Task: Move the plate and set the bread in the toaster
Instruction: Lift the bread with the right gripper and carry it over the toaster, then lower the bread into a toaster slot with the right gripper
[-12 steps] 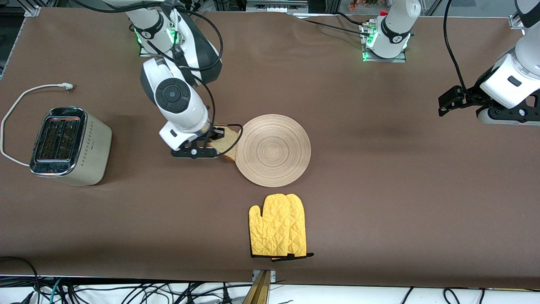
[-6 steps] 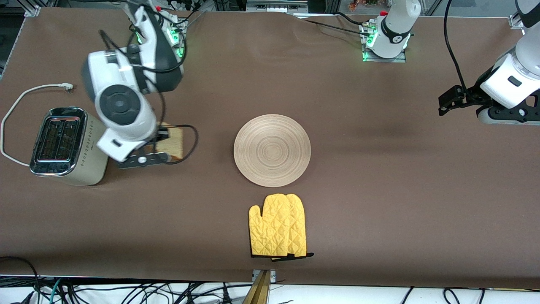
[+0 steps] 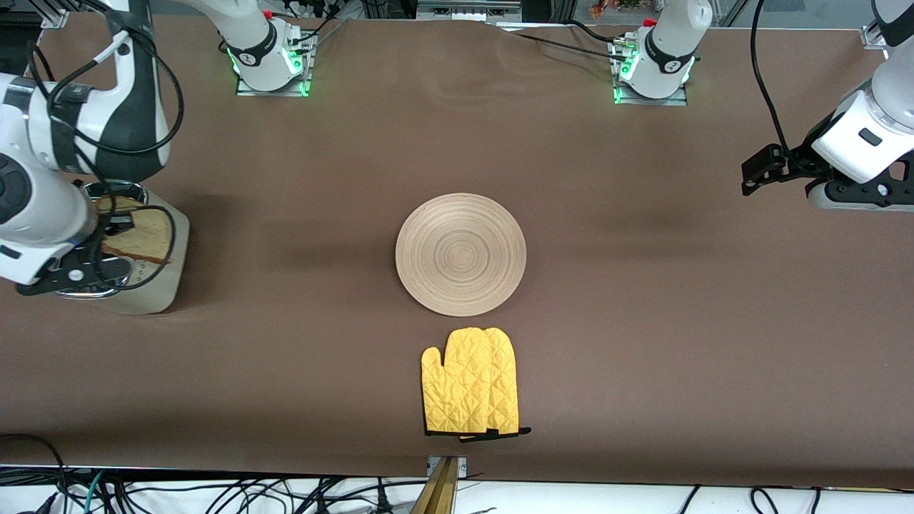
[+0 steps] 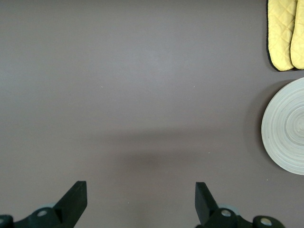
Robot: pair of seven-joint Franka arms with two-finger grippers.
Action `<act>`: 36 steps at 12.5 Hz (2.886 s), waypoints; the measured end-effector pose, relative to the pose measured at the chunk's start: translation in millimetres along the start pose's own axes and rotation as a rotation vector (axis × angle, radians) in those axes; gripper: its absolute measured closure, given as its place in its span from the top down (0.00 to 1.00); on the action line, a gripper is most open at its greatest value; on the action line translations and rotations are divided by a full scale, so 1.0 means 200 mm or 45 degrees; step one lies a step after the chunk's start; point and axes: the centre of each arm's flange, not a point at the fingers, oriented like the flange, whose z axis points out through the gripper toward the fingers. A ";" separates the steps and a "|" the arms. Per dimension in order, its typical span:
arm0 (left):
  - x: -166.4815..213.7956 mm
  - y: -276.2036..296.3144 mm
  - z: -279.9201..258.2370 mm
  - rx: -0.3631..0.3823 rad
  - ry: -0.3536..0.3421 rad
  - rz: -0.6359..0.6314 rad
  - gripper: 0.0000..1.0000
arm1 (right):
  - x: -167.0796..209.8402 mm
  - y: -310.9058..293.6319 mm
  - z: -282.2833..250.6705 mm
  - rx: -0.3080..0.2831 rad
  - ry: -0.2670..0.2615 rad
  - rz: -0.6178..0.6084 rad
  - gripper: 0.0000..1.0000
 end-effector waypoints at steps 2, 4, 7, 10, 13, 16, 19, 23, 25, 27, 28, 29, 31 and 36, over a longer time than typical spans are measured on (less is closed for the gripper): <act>0.00 0.00 0.00 0.000 0.000 -0.001 1.00 | -0.07 0.14 0.04 -0.018 -0.031 0.015 0.02; 0.00 0.00 0.00 0.000 0.000 -0.001 1.00 | -0.12 0.26 0.08 -0.027 -0.057 0.062 0.02; 0.00 0.00 0.00 0.000 0.000 -0.002 1.00 | -0.14 0.32 0.15 -0.050 -0.102 0.093 0.02; 0.00 0.00 0.00 0.000 -0.001 -0.002 1.00 | -0.09 0.31 0.23 -0.067 -0.144 0.125 0.02; 0.00 0.01 0.00 0.000 -0.001 0.003 1.00 | -0.07 0.32 0.30 -0.072 -0.177 0.143 0.02; 0.00 0.03 0.00 0.000 -0.001 0.012 1.00 | -0.06 0.33 0.36 -0.073 -0.197 0.146 0.02; 0.00 0.04 0.00 0.000 -0.001 0.014 1.00 | -0.02 0.31 0.40 -0.090 -0.203 0.152 0.02; 0.00 0.04 0.00 0.000 -0.001 0.014 1.00 | 0.03 0.29 0.44 -0.116 -0.195 0.174 0.02; 0.00 0.04 0.00 0.000 -0.001 0.014 1.00 | 0.06 0.28 0.46 -0.128 -0.191 0.194 0.02; 0.00 0.04 0.00 0.000 -0.004 0.014 1.00 | 0.08 0.27 0.47 -0.140 -0.180 0.216 0.02; -0.01 0.04 0.00 0.001 -0.009 0.014 1.00 | 0.10 0.26 0.48 -0.148 -0.176 0.230 0.02; -0.01 0.04 0.00 0.001 -0.012 0.014 1.00 | 0.11 0.25 0.49 -0.153 -0.175 0.241 0.02; -0.01 0.04 0.00 0.001 -0.016 0.012 1.00 | 0.13 0.23 0.50 -0.158 -0.175 0.263 0.02; -0.01 0.03 0.00 0.001 -0.018 0.008 1.00 | 0.17 0.12 0.44 -0.136 -0.138 0.295 0.40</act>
